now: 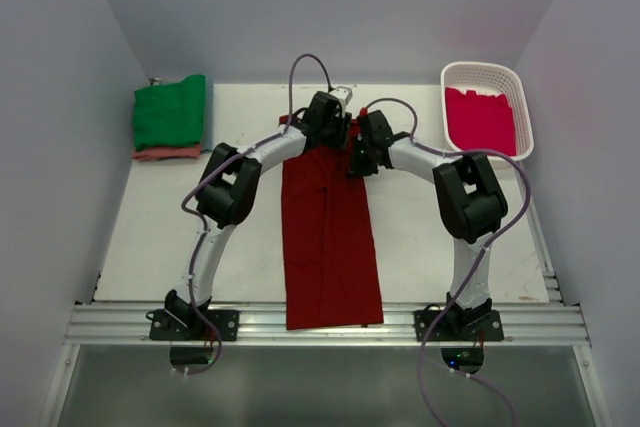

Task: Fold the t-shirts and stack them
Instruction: Fold the tshirt

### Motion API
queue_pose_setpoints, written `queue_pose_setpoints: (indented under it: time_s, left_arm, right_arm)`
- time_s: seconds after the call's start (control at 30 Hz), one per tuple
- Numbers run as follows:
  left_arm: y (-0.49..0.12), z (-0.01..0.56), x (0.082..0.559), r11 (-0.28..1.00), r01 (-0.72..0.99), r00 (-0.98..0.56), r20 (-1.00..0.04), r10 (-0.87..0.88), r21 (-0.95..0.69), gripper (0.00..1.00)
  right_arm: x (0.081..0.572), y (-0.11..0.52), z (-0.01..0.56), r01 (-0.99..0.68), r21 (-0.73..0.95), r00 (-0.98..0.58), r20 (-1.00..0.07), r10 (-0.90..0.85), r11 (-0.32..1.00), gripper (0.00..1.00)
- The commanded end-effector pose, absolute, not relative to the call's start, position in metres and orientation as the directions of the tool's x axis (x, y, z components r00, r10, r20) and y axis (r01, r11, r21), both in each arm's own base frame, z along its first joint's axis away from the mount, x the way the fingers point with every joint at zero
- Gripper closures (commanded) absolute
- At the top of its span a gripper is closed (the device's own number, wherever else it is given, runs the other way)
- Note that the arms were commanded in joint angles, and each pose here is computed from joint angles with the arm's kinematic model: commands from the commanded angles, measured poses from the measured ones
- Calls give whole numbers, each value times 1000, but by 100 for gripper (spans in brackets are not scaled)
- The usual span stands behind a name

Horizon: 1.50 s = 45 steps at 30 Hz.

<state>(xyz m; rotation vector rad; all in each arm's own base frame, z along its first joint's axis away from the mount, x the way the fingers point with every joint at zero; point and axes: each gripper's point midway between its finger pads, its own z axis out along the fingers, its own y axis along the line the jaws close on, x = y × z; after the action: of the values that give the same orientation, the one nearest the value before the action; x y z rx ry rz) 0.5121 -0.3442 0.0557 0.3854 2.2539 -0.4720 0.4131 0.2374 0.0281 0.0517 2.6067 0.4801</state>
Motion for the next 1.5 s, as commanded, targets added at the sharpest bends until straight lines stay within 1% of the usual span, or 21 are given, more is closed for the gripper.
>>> queue_pose_setpoints:
  time_s: [0.0,0.1,0.23,0.33,0.37,0.47,0.63,0.8,0.83,0.87,0.93,0.97,1.07,1.47]
  left_arm:
    - [-347,50,505,860,478,-652,-728,211,-178,53]
    - [-344,41,503,864,476,-662,-713,229,-165,54]
    - [-344,34,502,864,478,-672,-701,240,-162,59]
    - [-343,34,504,866,474,-668,-705,238,-157,70]
    - [-343,36,504,867,473,-667,-707,235,-157,82]
    - [-341,46,505,871,468,-652,-725,224,-152,100]
    - [-333,56,503,885,446,-635,-745,206,-136,100]
    - [-321,87,503,907,401,-602,-784,152,-132,100]
    - [-316,85,500,915,384,-603,-784,146,-125,100]
    - [-313,101,500,917,375,-584,-802,124,-131,100]
    - [-304,104,495,927,348,-577,-811,97,-137,100]
    - [-302,120,493,928,344,-557,-827,79,-142,100]
    - [-291,129,487,936,318,-548,-835,55,-148,100]
    - [-257,101,463,944,250,-615,-788,-17,-215,100]
  right_arm:
    - [421,238,24,-48,346,-876,-464,127,937,100]
    - [422,238,23,-45,347,-877,-462,129,937,100]
    - [422,238,24,-45,347,-876,-464,130,937,100]
    - [423,236,24,-43,343,-876,-465,130,938,100]
    - [422,236,23,-41,342,-876,-464,131,939,100]
    - [423,234,22,-37,338,-876,-465,132,940,100]
    - [423,231,20,-34,332,-877,-462,131,943,100]
    - [425,230,20,-32,330,-875,-465,133,943,100]
    - [424,231,19,-33,330,-876,-464,132,944,100]
    - [425,230,19,-33,327,-875,-466,130,944,100]
    - [424,229,18,-34,325,-877,-464,128,945,100]
    - [425,228,17,-29,323,-876,-464,131,946,100]
    - [425,228,17,-30,321,-876,-465,130,946,100]
    - [423,227,12,-27,315,-882,-454,126,949,100]
